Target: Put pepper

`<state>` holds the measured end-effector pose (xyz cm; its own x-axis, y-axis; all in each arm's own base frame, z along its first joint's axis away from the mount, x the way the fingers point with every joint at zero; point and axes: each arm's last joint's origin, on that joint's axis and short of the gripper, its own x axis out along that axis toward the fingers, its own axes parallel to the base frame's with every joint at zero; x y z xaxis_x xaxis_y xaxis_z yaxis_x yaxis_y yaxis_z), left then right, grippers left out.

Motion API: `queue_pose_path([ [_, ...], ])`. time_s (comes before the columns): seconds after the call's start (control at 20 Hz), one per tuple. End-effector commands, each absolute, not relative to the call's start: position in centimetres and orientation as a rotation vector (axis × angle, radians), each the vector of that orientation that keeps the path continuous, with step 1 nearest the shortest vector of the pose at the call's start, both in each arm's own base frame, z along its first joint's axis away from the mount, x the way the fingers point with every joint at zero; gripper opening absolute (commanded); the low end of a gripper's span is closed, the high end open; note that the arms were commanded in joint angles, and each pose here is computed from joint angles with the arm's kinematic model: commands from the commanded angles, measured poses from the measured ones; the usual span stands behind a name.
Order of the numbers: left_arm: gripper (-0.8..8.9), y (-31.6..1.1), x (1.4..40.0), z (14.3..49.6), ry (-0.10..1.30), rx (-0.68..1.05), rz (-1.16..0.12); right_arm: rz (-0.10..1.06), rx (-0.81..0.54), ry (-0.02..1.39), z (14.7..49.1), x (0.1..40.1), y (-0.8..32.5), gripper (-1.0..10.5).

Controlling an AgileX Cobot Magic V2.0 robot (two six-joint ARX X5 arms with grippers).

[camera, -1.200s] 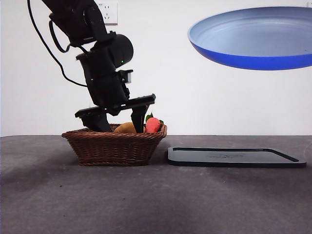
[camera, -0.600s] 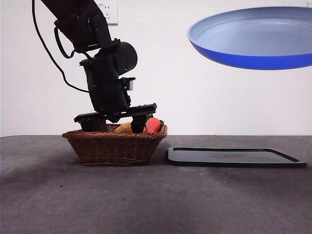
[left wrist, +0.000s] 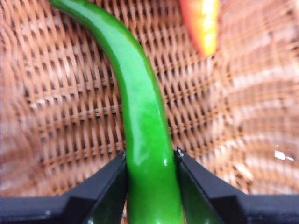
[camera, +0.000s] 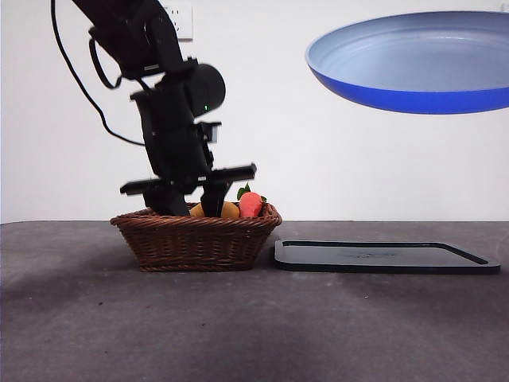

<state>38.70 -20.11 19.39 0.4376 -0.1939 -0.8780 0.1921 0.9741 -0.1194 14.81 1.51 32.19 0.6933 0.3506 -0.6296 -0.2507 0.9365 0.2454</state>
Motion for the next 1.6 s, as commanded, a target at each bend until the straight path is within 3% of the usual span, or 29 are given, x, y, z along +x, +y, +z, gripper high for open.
queue_pose_path([
  [0.05, 1.49, -20.0, 38.6, 21.2, 1.055, -0.019, -0.243, 0.342, 0.147, 0.712, 32.7, 14.9, 1.5, 0.1],
  [0.3, 1.49, -19.0, 37.1, 25.0, 1.014, -0.028, -0.248, 0.337, 0.158, 0.738, 32.3, 15.5, 1.6, 0.1],
  [0.5, 1.5, -19.2, 34.3, 29.9, 0.916, -0.055, -0.324, 0.323, 0.189, 0.836, 30.7, 18.2, 1.7, 0.1],
  [0.75, 1.5, -21.7, 28.9, 35.1, 0.797, -0.021, -0.556, 0.285, 0.283, 0.949, 27.3, 23.2, 1.9, 0.1],
  [1.1, 1.5, -29.3, 24.3, 33.2, 0.777, 0.171, -0.848, 0.328, 0.361, 1.016, 25.0, 25.5, 2.3, 0.1],
  [1.6, 1.52, -33.3, 25.7, 25.9, 0.884, 0.334, -0.891, 0.35, 0.376, 1.028, 25.0, 25.4, 2.3, 0.1],
])
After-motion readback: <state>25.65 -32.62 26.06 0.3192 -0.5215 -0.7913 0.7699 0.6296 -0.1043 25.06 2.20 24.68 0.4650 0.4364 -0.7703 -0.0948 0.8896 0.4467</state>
